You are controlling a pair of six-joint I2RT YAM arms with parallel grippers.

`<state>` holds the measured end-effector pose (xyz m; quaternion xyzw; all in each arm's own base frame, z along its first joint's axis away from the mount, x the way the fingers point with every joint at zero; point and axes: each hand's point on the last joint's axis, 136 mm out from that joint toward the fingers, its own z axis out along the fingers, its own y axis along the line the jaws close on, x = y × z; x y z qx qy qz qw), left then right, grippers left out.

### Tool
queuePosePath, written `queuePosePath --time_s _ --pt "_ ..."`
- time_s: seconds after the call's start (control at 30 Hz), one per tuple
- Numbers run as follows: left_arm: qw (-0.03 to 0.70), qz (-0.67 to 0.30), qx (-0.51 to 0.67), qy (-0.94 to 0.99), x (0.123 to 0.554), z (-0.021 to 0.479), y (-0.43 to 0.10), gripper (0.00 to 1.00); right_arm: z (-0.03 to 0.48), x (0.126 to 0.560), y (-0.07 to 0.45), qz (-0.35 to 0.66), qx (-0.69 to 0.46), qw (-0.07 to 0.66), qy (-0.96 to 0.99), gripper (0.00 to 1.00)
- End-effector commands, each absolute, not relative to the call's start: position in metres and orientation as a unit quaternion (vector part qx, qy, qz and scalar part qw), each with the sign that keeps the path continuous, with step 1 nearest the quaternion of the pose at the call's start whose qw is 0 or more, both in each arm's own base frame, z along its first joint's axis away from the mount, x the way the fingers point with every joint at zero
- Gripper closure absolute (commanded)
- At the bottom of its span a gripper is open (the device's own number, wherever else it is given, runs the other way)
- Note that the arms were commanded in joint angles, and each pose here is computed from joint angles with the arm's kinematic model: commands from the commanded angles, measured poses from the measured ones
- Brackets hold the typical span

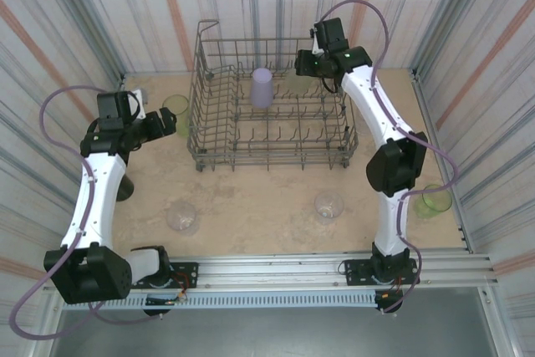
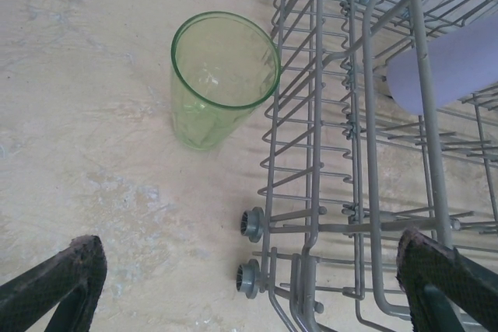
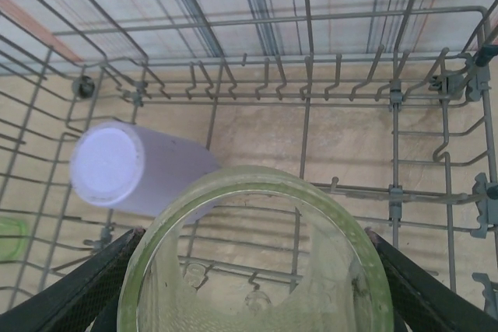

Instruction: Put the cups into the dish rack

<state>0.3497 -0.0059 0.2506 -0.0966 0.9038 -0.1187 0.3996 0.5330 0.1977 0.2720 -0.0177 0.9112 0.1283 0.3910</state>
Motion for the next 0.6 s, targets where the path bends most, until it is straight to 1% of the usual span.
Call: queuePosePath --time_s 0.0,0.57 --pt "0.414 -0.105 -0.106 0.898 0.348 0.255 0.002 0.01 0.266 0.54 0.199 0.103 -0.036 0.391 0.914 0.56" --pt "0.408 -0.112 -0.109 0.9 0.35 0.251 0.0 0.01 0.244 0.575 0.21 0.084 -0.057 0.411 0.906 0.55"
